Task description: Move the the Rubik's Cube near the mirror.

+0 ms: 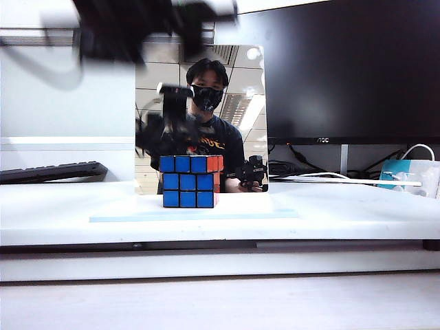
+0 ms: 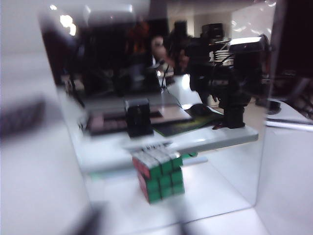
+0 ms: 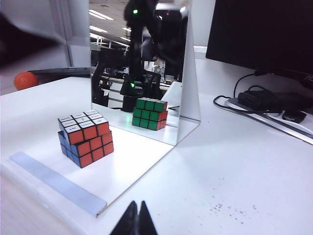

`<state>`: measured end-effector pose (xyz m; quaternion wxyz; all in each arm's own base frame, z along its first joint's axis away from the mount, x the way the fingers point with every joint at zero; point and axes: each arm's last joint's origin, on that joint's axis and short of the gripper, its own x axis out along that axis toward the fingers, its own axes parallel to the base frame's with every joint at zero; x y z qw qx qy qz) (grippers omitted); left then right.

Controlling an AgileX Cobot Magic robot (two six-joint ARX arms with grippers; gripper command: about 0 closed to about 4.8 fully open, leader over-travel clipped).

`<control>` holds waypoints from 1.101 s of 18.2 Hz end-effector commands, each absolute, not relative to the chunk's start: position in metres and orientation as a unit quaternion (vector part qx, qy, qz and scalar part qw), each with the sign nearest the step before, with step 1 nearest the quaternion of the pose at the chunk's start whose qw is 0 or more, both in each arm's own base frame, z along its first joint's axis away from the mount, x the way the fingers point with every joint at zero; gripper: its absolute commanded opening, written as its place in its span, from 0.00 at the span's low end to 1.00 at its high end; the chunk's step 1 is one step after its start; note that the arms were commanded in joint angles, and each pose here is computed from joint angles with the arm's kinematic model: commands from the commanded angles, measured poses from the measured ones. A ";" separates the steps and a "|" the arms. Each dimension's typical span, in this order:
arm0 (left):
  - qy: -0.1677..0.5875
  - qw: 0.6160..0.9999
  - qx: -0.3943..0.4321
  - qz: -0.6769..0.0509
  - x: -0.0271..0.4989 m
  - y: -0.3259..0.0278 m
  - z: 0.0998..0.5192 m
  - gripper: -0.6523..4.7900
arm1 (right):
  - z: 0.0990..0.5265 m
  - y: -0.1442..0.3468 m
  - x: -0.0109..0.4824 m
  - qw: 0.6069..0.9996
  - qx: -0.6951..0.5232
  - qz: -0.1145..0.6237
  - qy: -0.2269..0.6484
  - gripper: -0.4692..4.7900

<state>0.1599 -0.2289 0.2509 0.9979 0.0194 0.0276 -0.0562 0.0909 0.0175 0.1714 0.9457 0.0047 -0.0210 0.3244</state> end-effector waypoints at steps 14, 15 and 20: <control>-0.104 0.974 0.021 -0.202 0.063 -0.074 0.331 0.11 | 0.171 -0.001 0.097 0.999 0.013 -0.011 -0.031 0.09; -0.110 0.973 0.029 -0.200 0.059 -0.068 0.331 0.11 | 0.171 -0.001 0.097 0.999 0.013 -0.016 -0.031 0.09; -0.109 0.974 0.061 -0.191 0.040 -0.035 0.323 0.11 | 0.171 -0.001 0.097 0.999 0.013 -0.014 -0.031 0.09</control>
